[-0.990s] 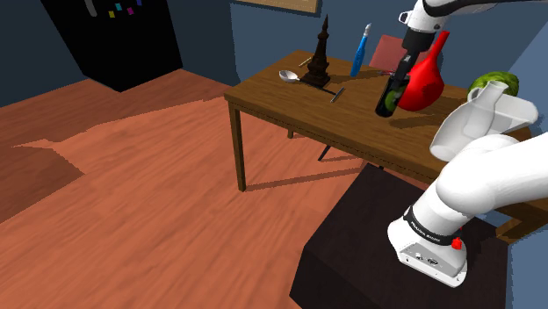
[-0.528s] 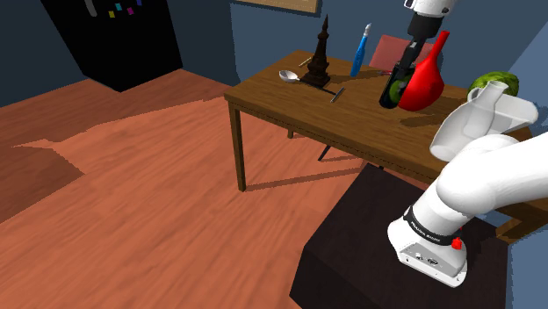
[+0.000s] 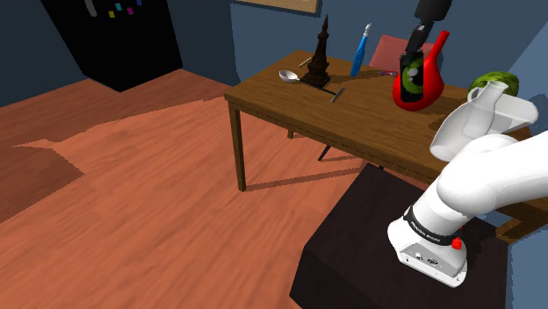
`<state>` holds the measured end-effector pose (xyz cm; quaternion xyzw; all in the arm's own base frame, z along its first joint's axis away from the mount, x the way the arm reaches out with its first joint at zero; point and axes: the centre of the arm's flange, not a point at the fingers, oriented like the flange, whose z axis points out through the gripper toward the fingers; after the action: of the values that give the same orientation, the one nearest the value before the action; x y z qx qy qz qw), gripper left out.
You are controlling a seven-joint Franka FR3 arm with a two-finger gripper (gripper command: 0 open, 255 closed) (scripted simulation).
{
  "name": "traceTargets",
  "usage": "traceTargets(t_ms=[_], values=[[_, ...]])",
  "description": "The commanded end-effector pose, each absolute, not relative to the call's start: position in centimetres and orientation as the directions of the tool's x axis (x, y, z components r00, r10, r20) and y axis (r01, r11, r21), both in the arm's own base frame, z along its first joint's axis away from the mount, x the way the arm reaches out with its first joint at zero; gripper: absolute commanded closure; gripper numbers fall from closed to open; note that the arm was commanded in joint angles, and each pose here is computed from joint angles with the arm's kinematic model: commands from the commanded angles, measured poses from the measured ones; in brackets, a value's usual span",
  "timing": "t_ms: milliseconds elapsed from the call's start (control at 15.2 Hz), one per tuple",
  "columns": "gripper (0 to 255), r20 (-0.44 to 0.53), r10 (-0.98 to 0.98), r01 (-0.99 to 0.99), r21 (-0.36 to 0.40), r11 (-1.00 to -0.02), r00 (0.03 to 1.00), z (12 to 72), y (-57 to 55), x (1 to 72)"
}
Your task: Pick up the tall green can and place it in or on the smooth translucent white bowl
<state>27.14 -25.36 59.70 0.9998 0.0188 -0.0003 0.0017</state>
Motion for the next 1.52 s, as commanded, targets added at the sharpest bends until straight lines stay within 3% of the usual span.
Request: traceTargets(t_ms=[0, 792, 1452], values=[[255, 0.0, 0.038, 0.038, 0.003, -0.999, 0.999, 60.8, -25.4, 27.2], [255, 0.0, 0.038, 0.038, 0.003, -0.999, 0.999, 66.9, -25.4, 27.2], [255, 0.0, 0.038, 0.038, 0.003, -0.999, 0.999, 68.6, -32.8, 16.4]])
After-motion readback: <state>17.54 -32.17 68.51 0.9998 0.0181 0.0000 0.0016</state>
